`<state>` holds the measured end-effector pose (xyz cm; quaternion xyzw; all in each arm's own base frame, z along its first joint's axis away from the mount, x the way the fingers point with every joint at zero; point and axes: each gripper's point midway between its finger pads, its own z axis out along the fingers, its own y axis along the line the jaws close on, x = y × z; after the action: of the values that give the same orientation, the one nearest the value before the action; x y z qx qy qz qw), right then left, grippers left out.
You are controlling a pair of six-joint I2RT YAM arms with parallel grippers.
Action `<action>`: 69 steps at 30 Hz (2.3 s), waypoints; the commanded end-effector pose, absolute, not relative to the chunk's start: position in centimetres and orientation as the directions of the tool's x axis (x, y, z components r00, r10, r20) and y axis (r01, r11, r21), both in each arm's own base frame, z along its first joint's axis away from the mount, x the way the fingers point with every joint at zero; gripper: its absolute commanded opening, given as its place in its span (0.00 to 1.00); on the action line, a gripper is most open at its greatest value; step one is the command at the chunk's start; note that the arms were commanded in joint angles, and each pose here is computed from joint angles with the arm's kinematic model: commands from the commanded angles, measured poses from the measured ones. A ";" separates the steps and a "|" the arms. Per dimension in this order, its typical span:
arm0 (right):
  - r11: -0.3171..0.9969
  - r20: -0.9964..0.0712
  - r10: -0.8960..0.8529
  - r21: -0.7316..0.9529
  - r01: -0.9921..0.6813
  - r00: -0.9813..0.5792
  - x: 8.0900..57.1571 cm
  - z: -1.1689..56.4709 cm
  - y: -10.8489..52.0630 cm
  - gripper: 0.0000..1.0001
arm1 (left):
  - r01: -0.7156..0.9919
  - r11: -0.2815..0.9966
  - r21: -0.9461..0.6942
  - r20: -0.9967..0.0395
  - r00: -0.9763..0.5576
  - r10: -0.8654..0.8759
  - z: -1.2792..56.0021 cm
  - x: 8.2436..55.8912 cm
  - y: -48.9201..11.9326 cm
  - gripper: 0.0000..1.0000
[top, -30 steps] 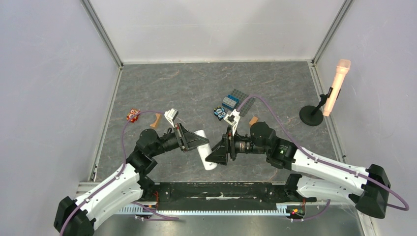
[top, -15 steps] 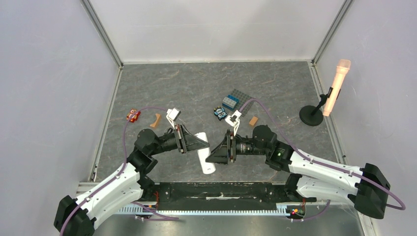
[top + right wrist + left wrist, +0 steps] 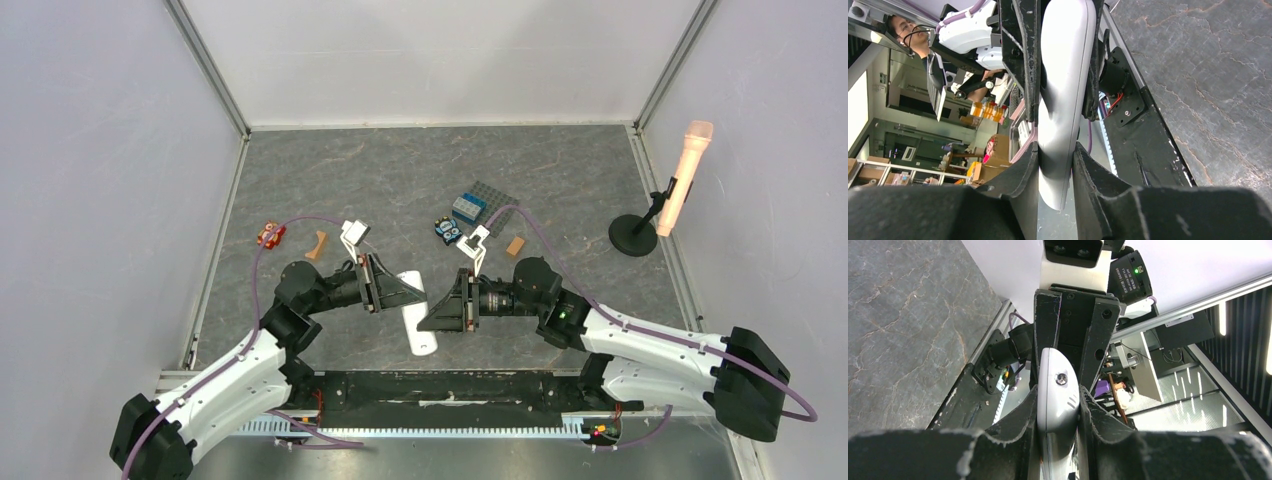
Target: Load the batteries into the remote control
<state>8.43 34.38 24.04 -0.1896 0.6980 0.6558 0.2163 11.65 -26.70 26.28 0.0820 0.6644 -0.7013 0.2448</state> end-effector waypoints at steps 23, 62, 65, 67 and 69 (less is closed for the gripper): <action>0.939 -0.756 -0.222 0.006 -0.345 -0.616 22.5 12.9 20.1 0.03 | 0.087 0.719 -0.689 -0.483 -0.795 -0.367 19.0 16.8 -19.1 0.76; 0.817 -0.427 -0.529 -0.490 -0.304 -0.734 22.8 1.6 13.7 0.20 | 0.100 0.711 -0.696 -0.481 -0.800 -0.358 19.4 16.8 -19.4 0.79; 0.830 -0.430 -0.522 -0.455 -0.322 -0.736 22.5 1.4 14.3 0.23 | 0.098 0.713 -0.694 -0.482 -0.799 -0.360 19.4 16.9 -19.4 0.79; 0.843 -0.435 -0.514 -0.417 -0.341 -0.739 22.2 1.4 14.8 0.25 | 0.102 0.714 -0.693 -0.483 -0.801 -0.355 19.4 16.9 -19.5 0.79; 0.855 -0.451 -0.505 -0.376 -0.357 -0.736 22.0 1.8 15.5 0.31 | 0.109 0.715 -0.690 -0.486 -0.802 -0.346 19.5 16.9 -19.6 0.79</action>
<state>23.05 12.33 2.79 -0.2458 0.8961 -0.2367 0.2839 16.57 -19.40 18.75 -0.0885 0.8772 -0.3706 0.2922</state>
